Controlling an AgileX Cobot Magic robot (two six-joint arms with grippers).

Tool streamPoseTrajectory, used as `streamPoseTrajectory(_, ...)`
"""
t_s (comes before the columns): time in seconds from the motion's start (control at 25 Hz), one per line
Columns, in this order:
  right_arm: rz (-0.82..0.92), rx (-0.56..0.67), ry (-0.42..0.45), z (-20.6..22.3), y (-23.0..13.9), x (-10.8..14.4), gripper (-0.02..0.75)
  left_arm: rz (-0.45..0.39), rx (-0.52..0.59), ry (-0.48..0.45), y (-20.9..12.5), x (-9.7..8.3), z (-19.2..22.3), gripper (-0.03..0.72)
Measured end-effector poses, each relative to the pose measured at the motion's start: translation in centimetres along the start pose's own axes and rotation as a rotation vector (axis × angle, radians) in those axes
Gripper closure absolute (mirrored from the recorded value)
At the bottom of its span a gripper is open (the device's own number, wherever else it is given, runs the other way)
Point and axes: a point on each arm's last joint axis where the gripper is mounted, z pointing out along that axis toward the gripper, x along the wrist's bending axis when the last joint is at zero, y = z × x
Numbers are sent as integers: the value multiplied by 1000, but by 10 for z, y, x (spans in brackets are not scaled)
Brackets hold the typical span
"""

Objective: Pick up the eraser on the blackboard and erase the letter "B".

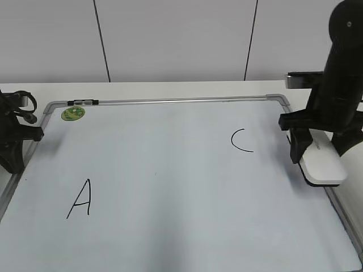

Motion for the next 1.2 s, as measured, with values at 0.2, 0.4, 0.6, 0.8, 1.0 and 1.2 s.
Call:
streamPoseTrajectory(0.2, 10, -4, 59, 2, 2, -15, 223, 0, 0, 0, 0, 0, 0, 669)
streamPoseTrajectory(0.4, 2, 18, 56, 15, 6, -18, 223, -1, 0, -2, 0, 0, 0, 669)
streamPoseTrajectory(0.6, -21, 1, 22, 17, 8, -21, 223, -1, 0, -2, 0, 0, 0, 669)
streamPoseTrajectory(0.8, -24, -9, 16, 17, 9, -21, 223, -1, 0, -2, 0, 0, 0, 669)
streamPoseTrajectory(1.0, -25, -47, 15, 17, 12, -21, 223, -2, 0, -3, 0, 0, 0, 669)
streamPoseTrajectory(1.2, -24, -33, 14, 25, 14, -22, 223, -2, 0, -3, 0, 0, 0, 669)
